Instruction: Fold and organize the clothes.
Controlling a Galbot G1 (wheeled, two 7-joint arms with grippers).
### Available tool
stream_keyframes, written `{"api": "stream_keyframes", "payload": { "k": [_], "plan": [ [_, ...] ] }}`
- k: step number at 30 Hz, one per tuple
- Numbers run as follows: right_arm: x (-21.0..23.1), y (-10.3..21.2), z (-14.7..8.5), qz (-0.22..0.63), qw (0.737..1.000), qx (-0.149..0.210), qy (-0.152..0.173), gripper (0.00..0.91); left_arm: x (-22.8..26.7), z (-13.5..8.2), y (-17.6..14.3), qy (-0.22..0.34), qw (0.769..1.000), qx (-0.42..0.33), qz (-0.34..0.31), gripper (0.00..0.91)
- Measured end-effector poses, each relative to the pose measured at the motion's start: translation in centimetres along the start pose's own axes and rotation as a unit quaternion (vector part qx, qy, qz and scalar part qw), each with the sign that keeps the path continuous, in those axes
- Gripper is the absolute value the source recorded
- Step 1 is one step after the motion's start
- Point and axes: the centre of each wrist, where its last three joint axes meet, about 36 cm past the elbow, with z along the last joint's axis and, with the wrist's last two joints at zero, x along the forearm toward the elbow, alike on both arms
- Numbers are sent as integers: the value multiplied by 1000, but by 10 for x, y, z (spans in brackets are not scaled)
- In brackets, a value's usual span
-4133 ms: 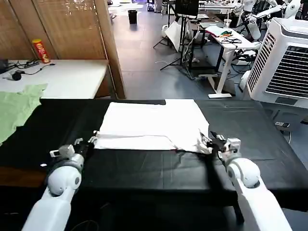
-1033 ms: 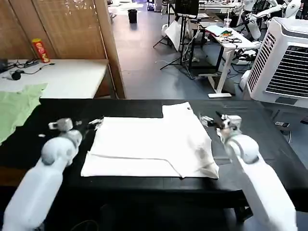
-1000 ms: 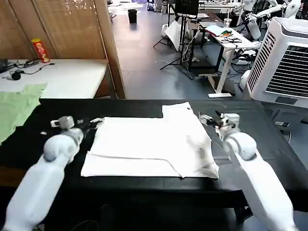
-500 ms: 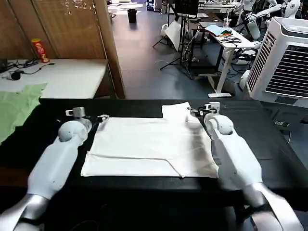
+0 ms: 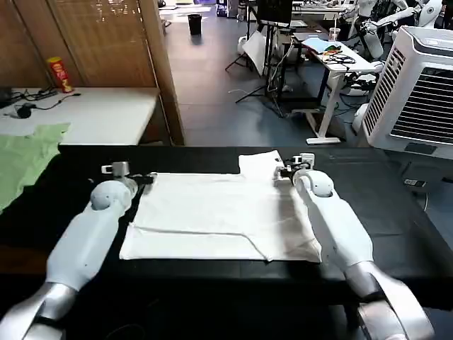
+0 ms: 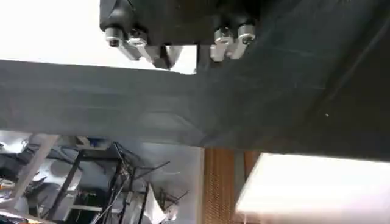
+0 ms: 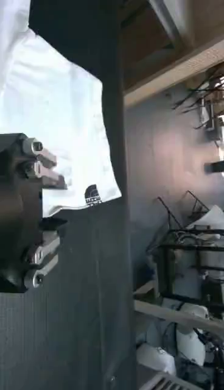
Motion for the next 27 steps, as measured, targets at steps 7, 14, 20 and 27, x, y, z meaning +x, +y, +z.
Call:
{"api": "stream_keyframes", "payload": {
  "k": [7, 14, 20, 27],
  "plan": [
    [6, -4, 1, -19, 999, -18, -34, 0, -1, 1, -3, 0, 1000, -3, 0, 39],
    [30, -13, -7, -32, 995, -20, -93, 0, 6, 1, -3, -11, 1000, 1, -1, 20],
    [64, -30, -8, -42, 992, -2, -121, 0, 29, -3, 1, -40, 999, 2, -1, 10],
    [113, -51, 14, -46, 990, 37, -125, 0, 74, -2, 4, -74, 997, 6, 14, 10]
  ]
}}
